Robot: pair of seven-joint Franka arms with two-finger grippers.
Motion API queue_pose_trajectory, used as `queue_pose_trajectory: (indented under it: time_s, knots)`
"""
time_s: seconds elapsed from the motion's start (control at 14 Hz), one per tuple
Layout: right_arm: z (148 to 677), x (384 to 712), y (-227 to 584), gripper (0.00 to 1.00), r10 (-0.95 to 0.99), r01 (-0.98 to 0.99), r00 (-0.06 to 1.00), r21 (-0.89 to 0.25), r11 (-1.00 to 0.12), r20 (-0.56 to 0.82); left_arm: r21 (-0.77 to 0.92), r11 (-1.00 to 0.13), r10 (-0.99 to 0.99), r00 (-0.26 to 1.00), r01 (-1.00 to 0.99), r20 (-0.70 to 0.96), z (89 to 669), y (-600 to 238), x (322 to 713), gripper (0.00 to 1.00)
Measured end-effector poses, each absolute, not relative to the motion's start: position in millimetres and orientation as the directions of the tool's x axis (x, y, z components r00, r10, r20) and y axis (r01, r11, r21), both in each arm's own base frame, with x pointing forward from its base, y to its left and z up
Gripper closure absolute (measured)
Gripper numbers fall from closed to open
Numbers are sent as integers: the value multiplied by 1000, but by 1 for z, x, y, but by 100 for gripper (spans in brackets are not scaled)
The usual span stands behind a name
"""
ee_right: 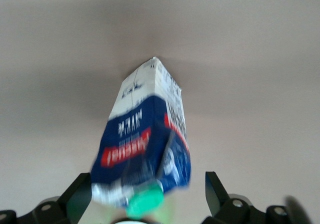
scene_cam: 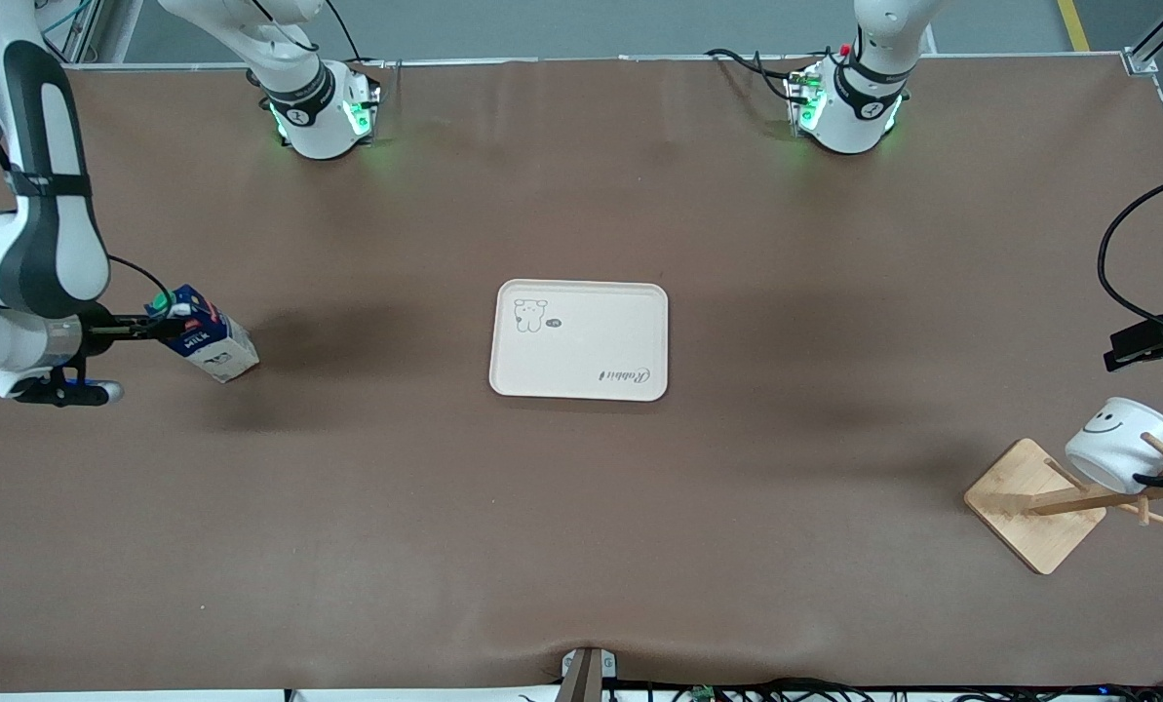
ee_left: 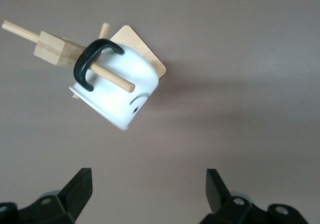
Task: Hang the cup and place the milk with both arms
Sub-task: 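Lower the milk carton onto the table and open the right gripper, then release the mug and raise the left gripper while the right gripper withdraws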
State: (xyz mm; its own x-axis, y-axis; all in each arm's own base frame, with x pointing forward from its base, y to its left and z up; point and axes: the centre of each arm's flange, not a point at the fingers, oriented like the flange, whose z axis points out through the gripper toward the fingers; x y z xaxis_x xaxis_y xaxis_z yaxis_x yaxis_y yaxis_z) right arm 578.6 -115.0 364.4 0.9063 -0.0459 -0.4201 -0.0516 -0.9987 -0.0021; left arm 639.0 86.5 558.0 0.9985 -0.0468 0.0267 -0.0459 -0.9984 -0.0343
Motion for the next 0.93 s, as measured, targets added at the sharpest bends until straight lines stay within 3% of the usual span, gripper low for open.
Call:
queue_pose_trajectory:
  time_s: [0.29,0.57,0.71,0.93]
  knots:
    - [414,607,-92,0,-8,-4,948,12,-1000,-319,-29,-997,-70,997,-69,36,563,73,640,0]
    - [538,648,-59,0,48,51,998,53,-997,-48,-48,-995,-90,994,-87,63,583,55,633,0]
    - [587,650,-38,0,79,78,997,63,-995,23,-47,-994,-102,994,-100,44,585,47,629,0]
    - [629,617,-28,0,88,89,996,48,-995,-26,-40,-993,-111,994,-110,14,584,33,626,0]
